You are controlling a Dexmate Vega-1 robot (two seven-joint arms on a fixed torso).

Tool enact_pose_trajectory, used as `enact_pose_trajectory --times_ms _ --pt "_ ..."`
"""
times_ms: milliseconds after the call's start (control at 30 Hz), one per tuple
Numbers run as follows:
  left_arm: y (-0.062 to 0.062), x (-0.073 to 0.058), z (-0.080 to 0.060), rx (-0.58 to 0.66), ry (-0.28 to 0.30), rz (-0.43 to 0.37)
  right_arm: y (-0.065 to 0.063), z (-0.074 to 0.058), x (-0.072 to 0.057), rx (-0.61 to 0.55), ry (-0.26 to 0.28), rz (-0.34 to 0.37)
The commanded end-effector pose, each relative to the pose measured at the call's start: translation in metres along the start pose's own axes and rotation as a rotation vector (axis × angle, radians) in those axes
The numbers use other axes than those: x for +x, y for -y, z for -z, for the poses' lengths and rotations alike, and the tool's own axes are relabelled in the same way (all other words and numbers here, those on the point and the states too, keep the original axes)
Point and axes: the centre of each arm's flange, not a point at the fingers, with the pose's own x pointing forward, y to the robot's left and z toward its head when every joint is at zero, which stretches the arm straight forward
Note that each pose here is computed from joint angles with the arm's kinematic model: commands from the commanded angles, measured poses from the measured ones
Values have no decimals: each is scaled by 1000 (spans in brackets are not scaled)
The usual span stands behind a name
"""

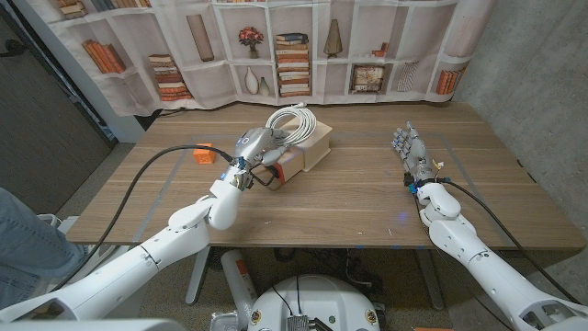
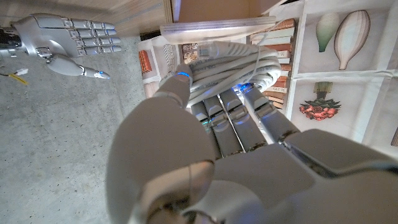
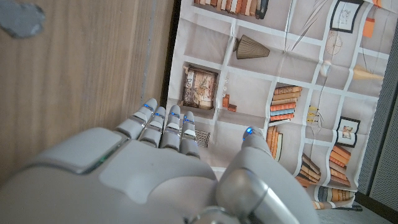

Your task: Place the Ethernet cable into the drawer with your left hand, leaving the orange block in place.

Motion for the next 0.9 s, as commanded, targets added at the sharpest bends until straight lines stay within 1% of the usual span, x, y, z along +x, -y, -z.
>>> enact_pose_trajectory --times_ms 33,567,900 --pt "6 3 1 -8 -4 27 0 1 1 -1 -8 2" --pt "10 5 4 -22 -8 30 4 1 0 -3 -11 11" --pt "11 1 3 -28 -14 32 4 2 0 1 -11 9"
